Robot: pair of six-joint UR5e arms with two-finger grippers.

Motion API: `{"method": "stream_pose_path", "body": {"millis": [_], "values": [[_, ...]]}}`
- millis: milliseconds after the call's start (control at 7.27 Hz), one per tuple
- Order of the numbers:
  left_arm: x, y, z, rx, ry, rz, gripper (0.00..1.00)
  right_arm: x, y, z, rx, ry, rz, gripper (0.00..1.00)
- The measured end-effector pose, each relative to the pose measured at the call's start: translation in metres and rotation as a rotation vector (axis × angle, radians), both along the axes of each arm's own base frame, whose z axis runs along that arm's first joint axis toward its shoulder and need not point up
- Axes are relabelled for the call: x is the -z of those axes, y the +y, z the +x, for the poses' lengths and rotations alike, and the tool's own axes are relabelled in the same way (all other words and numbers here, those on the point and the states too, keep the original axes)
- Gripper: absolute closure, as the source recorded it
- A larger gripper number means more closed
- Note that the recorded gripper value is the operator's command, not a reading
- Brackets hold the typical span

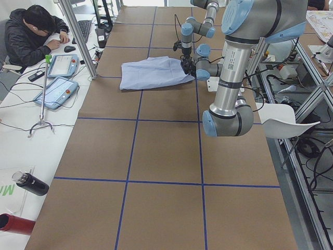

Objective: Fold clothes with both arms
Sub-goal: 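Grip the near edge of the shirt with both grippers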

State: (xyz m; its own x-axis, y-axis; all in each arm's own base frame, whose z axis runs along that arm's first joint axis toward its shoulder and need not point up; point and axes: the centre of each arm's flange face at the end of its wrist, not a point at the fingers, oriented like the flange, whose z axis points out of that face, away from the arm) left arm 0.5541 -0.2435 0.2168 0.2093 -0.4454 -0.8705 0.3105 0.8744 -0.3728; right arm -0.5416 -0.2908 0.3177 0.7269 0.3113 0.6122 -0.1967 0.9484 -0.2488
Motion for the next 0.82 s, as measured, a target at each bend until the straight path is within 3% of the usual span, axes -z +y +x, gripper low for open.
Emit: {"method": "stream_pose_path", "body": {"millis": [137,275,550,687,825], "values": [[0.0000,0.0000,0.0000,0.000,0.000,0.000,1.00,-0.0005,0.0013,-0.0009,0.003,0.000,0.000,0.10],[0.0000,-0.0001,0.0000,0.000,0.000,0.000,1.00,-0.0006,0.0021,-0.0014,0.005,0.000,0.000,0.26],[0.0000,-0.0004,-0.0002,0.001,0.000,0.000,1.00,-0.0006,0.0026,-0.0017,0.006,-0.001,-0.001,0.71],[0.0000,-0.0012,-0.0005,0.002,0.000,0.000,1.00,0.0003,0.0025,-0.0014,0.006,-0.003,0.000,0.85],[0.0000,-0.0020,-0.0009,0.004,0.000,0.000,1.00,0.0008,0.0024,-0.0013,0.006,-0.004,0.000,0.89]]}}
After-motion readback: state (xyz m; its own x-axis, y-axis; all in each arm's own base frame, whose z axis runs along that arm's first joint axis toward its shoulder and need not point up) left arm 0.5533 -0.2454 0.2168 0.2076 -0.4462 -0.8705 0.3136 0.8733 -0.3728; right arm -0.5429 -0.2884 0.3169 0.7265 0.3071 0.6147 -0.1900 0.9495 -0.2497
